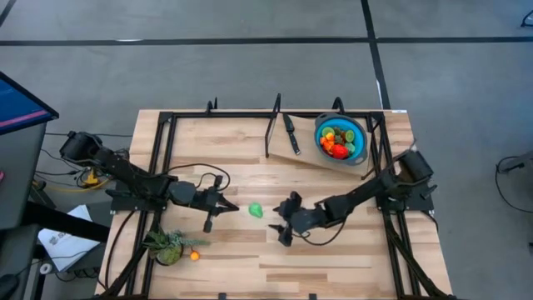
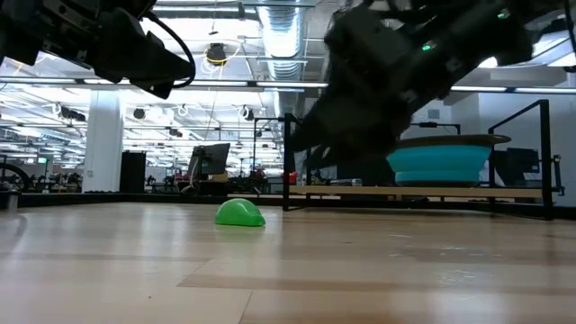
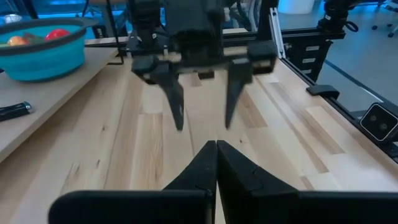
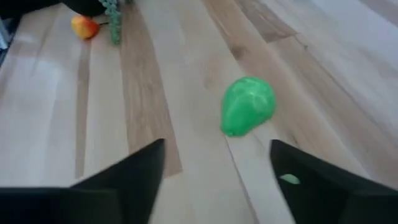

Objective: Pick & Place Fruit
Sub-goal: Put the half green pear into the blue colander

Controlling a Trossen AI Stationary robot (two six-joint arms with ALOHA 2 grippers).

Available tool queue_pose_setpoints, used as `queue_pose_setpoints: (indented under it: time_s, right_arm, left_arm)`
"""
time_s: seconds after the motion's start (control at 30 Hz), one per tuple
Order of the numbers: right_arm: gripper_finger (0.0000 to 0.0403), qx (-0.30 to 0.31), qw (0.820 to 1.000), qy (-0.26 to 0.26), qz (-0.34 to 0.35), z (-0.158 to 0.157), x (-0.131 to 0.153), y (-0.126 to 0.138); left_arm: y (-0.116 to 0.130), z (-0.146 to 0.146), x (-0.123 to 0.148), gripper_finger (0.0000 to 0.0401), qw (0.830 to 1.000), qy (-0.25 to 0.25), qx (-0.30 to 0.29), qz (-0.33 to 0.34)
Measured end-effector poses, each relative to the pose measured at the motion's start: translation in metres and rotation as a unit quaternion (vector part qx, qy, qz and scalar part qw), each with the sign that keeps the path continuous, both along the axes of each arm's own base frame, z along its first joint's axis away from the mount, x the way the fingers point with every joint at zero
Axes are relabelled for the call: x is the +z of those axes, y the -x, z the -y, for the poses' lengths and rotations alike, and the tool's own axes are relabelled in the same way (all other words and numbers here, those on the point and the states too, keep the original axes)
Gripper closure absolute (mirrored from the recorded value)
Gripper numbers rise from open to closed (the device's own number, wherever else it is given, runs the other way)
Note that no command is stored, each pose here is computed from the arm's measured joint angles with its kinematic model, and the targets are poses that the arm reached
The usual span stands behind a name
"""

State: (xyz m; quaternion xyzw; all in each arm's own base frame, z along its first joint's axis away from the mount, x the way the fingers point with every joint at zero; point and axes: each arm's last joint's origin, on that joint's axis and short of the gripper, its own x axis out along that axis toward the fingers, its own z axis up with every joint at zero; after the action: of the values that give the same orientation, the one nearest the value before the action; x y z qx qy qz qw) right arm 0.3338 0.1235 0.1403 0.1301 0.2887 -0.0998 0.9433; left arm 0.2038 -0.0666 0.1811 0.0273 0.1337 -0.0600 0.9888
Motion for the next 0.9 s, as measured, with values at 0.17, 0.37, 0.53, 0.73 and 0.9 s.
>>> queue_pose_setpoints:
  time_s: [0.17,0.37,0.53,0.73,0.9]
  right_arm:
    - [0.0041,-0.015,1.0,0.009,-0.022,0.002,-0.022,-0.023]
    - [0.001,-0.034,0.999,0.013,-0.036,0.013,-0.042,-0.049]
    - [0.0029,-0.036,0.998,0.025,-0.036,0.019,-0.05,-0.066]
    - [0.0038,-0.042,0.998,0.036,-0.034,0.022,-0.055,-0.08]
    - [0.0048,-0.044,0.998,0.037,-0.036,0.025,-0.058,-0.082]
  left_arm:
    - [0.0,0.0,0.0,0.0401,1.0,-0.001,0.0,-0.003]
    - [0.0,0.0,-0.002,0.0401,1.0,-0.002,0.0,-0.009]
    - [0.001,0.0,-0.002,0.0401,1.0,-0.003,0.0,-0.013]
    - [0.001,0.0,-0.003,0.0401,1.0,-0.003,0.0,-0.016]
    - [0.001,0.0,-0.003,0.0401,1.0,-0.003,0.0,-0.017]
